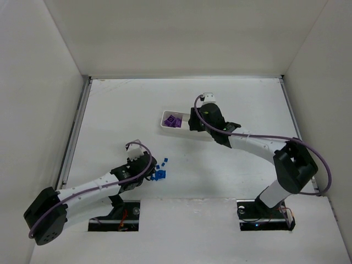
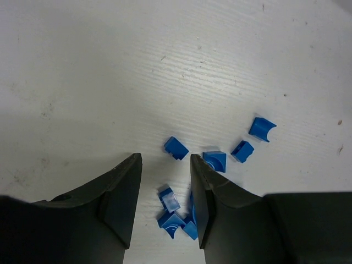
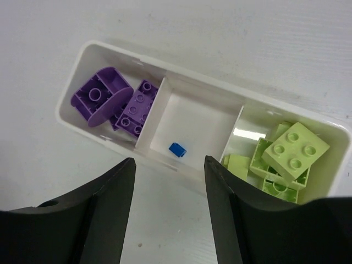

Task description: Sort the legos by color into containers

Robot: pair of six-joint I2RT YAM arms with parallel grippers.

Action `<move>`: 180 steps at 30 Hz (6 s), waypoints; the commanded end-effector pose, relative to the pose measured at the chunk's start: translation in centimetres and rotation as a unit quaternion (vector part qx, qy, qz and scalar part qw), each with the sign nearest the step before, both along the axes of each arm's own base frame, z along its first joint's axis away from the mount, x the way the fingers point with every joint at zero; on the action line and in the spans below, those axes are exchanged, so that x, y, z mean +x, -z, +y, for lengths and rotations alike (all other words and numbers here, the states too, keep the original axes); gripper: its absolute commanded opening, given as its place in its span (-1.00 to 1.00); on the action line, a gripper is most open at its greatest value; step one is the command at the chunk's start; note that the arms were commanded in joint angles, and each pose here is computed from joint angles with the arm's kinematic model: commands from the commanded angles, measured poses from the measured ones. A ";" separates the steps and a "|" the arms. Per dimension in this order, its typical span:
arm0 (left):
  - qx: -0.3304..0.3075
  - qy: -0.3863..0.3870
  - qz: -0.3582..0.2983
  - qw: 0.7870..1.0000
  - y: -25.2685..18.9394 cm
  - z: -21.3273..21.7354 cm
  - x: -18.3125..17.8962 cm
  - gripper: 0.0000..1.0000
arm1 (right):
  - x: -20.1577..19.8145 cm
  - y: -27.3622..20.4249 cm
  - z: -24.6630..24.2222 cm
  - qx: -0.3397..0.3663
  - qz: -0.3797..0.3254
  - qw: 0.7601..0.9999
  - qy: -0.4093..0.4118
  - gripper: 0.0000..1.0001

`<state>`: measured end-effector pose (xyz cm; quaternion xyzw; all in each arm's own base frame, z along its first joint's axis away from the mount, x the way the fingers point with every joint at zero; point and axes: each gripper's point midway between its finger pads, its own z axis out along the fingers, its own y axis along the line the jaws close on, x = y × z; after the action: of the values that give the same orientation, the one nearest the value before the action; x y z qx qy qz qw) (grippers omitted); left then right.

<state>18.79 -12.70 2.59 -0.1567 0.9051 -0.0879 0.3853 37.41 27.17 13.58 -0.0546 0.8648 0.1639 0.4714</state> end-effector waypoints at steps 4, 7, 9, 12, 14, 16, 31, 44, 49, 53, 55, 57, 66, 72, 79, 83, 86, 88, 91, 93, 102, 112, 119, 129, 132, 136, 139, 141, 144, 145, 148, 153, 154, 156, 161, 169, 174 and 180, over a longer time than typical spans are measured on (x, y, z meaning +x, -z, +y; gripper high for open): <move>-0.005 0.006 -0.024 1.000 -1.3 -1.2 2.0 -0.29 | -3.0 -1.7 2.0 0.050 -0.033 0.998 -0.026 0.17; 0.005 0.012 -0.023 1.000 -1.0 -1.3 2.3 -0.37 | -4.1 -1.4 2.2 0.054 -0.031 0.998 -0.032 0.17; 0.007 0.014 -0.018 1.000 -0.8 -1.6 2.4 -0.41 | -4.4 -1.5 2.0 0.061 -0.032 0.997 -0.031 0.17; 0.016 0.019 -0.013 1.000 -0.6 -1.7 2.3 -0.42 | -4.6 -1.9 1.8 0.069 -0.038 0.996 -0.030 0.17; 0.017 0.018 -0.008 1.000 -0.3 -1.6 2.2 -0.42 | -4.8 -2.1 1.7 0.074 -0.040 0.996 -0.031 0.17; 0.022 0.017 -0.001 1.000 0.1 -1.5 2.0 -0.42 | -4.9 -2.1 1.7 0.075 -0.041 0.996 -0.030 0.17; 0.070 0.027 0.021 0.997 1.0 -1.1 1.5 -0.61 | -5.8 -4.0 0.9 0.099 -0.058 0.993 -0.029 0.20; 0.143 0.028 0.021 0.989 1.1 -1.0 1.3 -0.70 | -6.3 -5.3 0.2 0.115 -0.069 0.991 -0.027 0.21; 0.129 0.017 0.001 0.991 0.1 -0.9 1.6 -0.79 | -6.2 -5.7 -0.4 0.125 -0.077 0.989 -0.018 0.21; 0.106 0.012 -0.029 0.994 -2.2 -1.2 2.5 -0.81 | -6.2 -6.0 -0.7 0.134 -0.080 0.988 -0.013 0.21; 0.091 0.015 -0.047 0.995 -3.7 -1.8 3.2 -0.81 | -6.1 -6.0 -0.9 0.138 -0.080 0.987 -0.009 0.21; 0.074 0.018 -0.067 0.995 -5.6 -2.6 4.1 -0.81 | -6.0 -5.9 -1.2 0.138 -0.080 0.987 -0.003 0.21; -0.026 0.078 -0.156 0.984 -14.4 -11.4 11.4 -0.79 | -4.4 -5.8 -5.4 0.158 -0.091 0.980 0.077 0.18; -0.047 0.118 -0.163 0.978 -15.1 -16.8 16.9 -0.78 | -3.8 -6.1 -8.2 0.194 -0.100 0.969 0.118 0.15; -0.039 0.135 -0.130 0.982 -11.4 -20.1 21.3 -0.75 | -3.5 -5.7 -8.3 0.184 -0.098 0.970 0.123 0.15; -0.038 0.137 -0.127 0.982 -10.5 -20.8 22.2 -0.57 | -3.5 -5.7 -8.4 0.182 -0.098 0.971 0.124 -0.08; -0.044 0.135 -0.135 0.981 -11.5 -20.7 22.3 -0.33 | -3.5 -5.9 -8.2 0.178 -0.101 0.972 0.119 -0.15; -0.046 0.134 -0.146 0.979 -12.7 -20.2 22.0 -0.23 | -3.8 -6.0 -7.5 0.177 -0.100 0.973 0.109 -0.19; -0.049 0.127 -0.166 0.977 -15.0 -18.2 20.8 -0.20 | -4.6 -5.7 -5.5 0.163 -0.093 0.979 0.077 -0.25; -0.053 0.115 -0.176 0.976 -16.0 -16.2 19.4 -0.20 | -5.6 -5.2 -3.5 0.154 -0.085 0.983 0.049 -0.31; -0.019 0.038 -0.138 0.990 -11.7 -4.2 9.2 -0.26 | -17.5 -1.4 7.9 0.143 0.005 0.979 -0.147 0.17; -0.030 -0.003 -0.066 0.997 -6.0 1.3 2.2 -0.26 | -21.9 4.1 13.9 0.143 0.105 0.968 -0.180 0.29; -0.050 0.000 -0.041 0.998 -4.9 1.2 0.0 -0.31 | -21.1 6.9 14.9 0.130 0.133 0.970 -0.157 0.09; -0.049 -0.002 -0.028 0.998 -4.0 0.7 -0.6 -0.36 | -18.7 8.5 14.3 0.145 0.144 0.973 -0.111 -0.15; -0.051 -0.006 -0.028 0.998 -3.8 0.7 -0.8 -0.37 | -17.9 8.9 14.1 0.150 0.148 0.972 -0.104 -0.23; -0.050 0.002 -0.017 0.999 -3.5 0.3 -1.1 -0.39 | -18.1 9.1 14.5 0.156 0.160 0.968 -0.111 -0.31; -0.042 0.005 -0.012 0.999 -3.1 0.3 -1.6 -0.41 | -18.1 9.4 14.3 0.157 0.164 0.968 -0.109 -0.41; -0.041 0.004 -0.006 0.999 -3.0 0.2 -1.7 -0.42 | -17.9 9.1 14.2 0.162 0.165 0.967 -0.107 -0.50; -0.038 0.010 -0.005 0.999 -3.1 0.1 -1.9 -0.43 | -17.4 8.4 14.0 0.172 0.155 0.967 -0.104 -0.64; -0.036 0.010 -0.007 0.999 -3.2 0.1 -1.8 -0.44 | -17.1 8.1 13.8 0.176 0.152 0.967 -0.101 -0.66; -0.037 0.011 -0.011 0.999 -3.7 -0.1 -1.6 -0.45 | -16.4 6.6 13.6 0.195 0.142 0.965 -0.099 -0.71; -0.024 0.019 -0.012 0.999 -4.0 -0.1 -1.6 -0.46 | -15.0 4.0 12.7 0.220 0.119 0.964 -0.092 -0.74; -0.023 0.018 -0.009 1.000 -3.9 -0.1 -1.7 -0.46 | -14.6 3.4 12.4 0.227 0.113 0.963 -0.088 -0.74; -0.015 0.021 -0.005 1.000 -4.0 0.0 -1.8 -0.46 | -13.8 2.3 11.5 0.234 0.101 0.963 -0.082 -0.74; 0.009 0.029 0.011 0.999 -4.1 0.4 -2.3 -0.43 | -9.9 -1.0 7.7 0.251 0.056 0.966 -0.041 -0.74; 0.048 0.058 0.040 0.996 -3.4 0.1 -3.8 -0.37 | -2.3 -3.0 -0.6 0.196 -0.014 0.978 0.074 -0.74; 0.064 0.056 0.044 0.995 -3.2 0.2 -4.3 -0.35 | 1.2 -2.1 -2.5 0.157 -0.024 0.981 0.114 -0.74; 0.056 0.069 0.046 0.995 -3.3 -0.6 -4.7 -0.34 | 3.3 -1.9 -2.3 0.140 -0.028 0.982 0.122 -0.57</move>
<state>13.77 -12.69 4.53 -0.0670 0.9390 -0.0481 0.3338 39.01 24.87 12.92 0.1154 0.8371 0.2285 0.4835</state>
